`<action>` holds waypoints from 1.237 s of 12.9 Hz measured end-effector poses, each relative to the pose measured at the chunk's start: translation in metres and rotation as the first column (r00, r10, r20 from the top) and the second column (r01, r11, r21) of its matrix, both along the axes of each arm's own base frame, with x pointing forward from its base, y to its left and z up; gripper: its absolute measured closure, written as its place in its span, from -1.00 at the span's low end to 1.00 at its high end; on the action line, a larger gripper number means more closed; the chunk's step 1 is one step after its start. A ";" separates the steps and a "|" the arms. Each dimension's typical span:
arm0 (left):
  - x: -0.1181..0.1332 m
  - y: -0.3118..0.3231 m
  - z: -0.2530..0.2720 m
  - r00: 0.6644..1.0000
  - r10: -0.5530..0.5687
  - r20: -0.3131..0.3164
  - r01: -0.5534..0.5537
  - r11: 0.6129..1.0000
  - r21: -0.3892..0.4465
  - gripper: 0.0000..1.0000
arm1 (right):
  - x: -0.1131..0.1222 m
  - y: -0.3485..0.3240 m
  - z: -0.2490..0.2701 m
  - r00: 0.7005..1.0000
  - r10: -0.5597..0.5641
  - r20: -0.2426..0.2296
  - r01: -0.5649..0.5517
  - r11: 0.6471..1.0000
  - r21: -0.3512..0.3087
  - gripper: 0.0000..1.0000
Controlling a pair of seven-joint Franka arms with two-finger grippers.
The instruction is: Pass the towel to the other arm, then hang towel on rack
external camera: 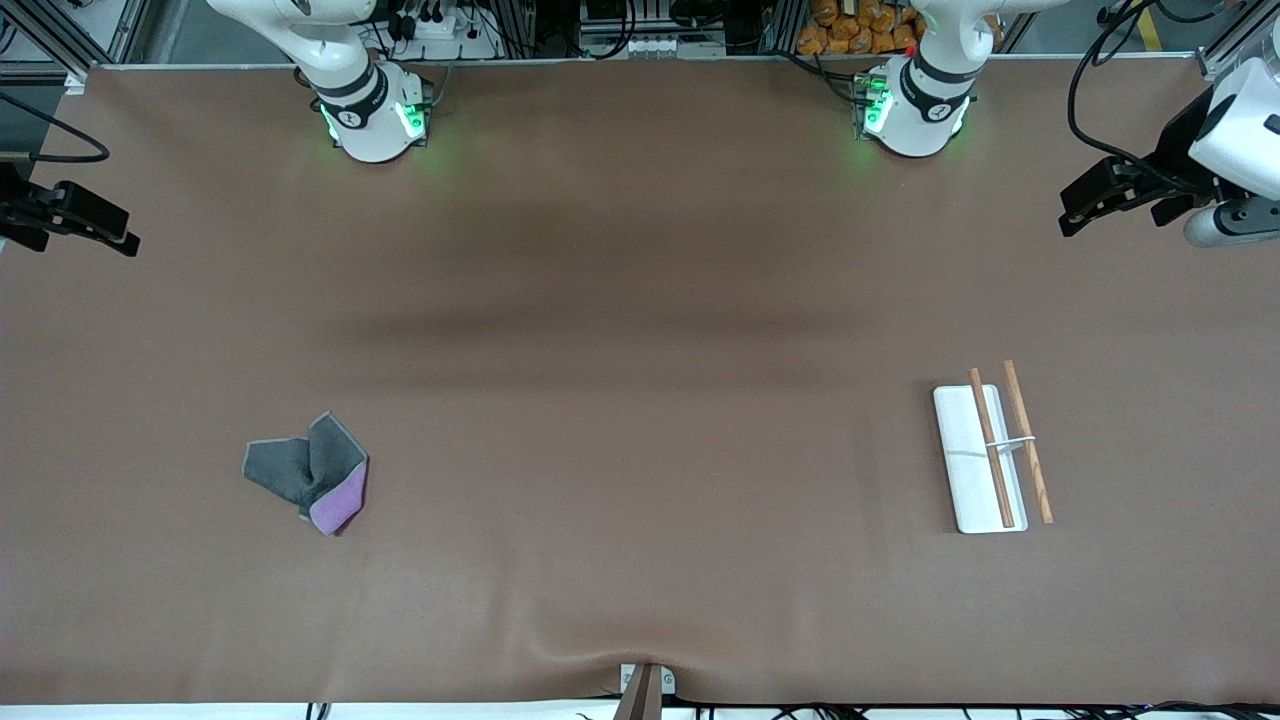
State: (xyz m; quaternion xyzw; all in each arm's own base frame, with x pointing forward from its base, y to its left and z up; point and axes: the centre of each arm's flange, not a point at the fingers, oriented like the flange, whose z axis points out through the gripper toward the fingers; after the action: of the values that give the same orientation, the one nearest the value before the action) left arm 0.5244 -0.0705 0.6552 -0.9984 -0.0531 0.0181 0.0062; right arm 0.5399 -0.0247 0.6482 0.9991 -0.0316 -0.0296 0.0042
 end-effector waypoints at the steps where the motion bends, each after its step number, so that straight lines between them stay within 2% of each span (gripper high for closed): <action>1: 0.000 0.000 -0.001 1.000 0.000 -0.001 0.000 1.000 0.000 -1.00 | 0.000 0.000 0.000 1.000 0.000 0.001 0.000 1.000 0.000 -1.00; 7: 0.004 0.013 0.000 1.000 0.024 0.003 -0.024 1.000 -0.002 -1.00 | 0.000 0.001 -0.002 1.000 0.002 -0.004 -0.002 1.000 0.000 -1.00; 11: 0.004 0.018 0.000 1.000 0.030 0.004 -0.030 1.000 -0.002 -1.00 | 0.007 0.002 -0.020 0.999 0.004 -0.036 -0.004 1.000 0.002 -1.00; 16: 0.005 0.018 0.000 1.000 0.030 0.004 -0.030 1.000 -0.002 -1.00 | 0.056 -0.001 -0.103 0.996 0.004 -0.092 -0.003 1.000 0.007 -1.00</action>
State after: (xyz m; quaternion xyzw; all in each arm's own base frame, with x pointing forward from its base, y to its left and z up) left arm 0.5296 -0.0530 0.6548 -0.9975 -0.0682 0.0164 0.0046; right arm 0.5957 -0.0260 0.5451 0.9967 -0.0294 -0.0757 0.0022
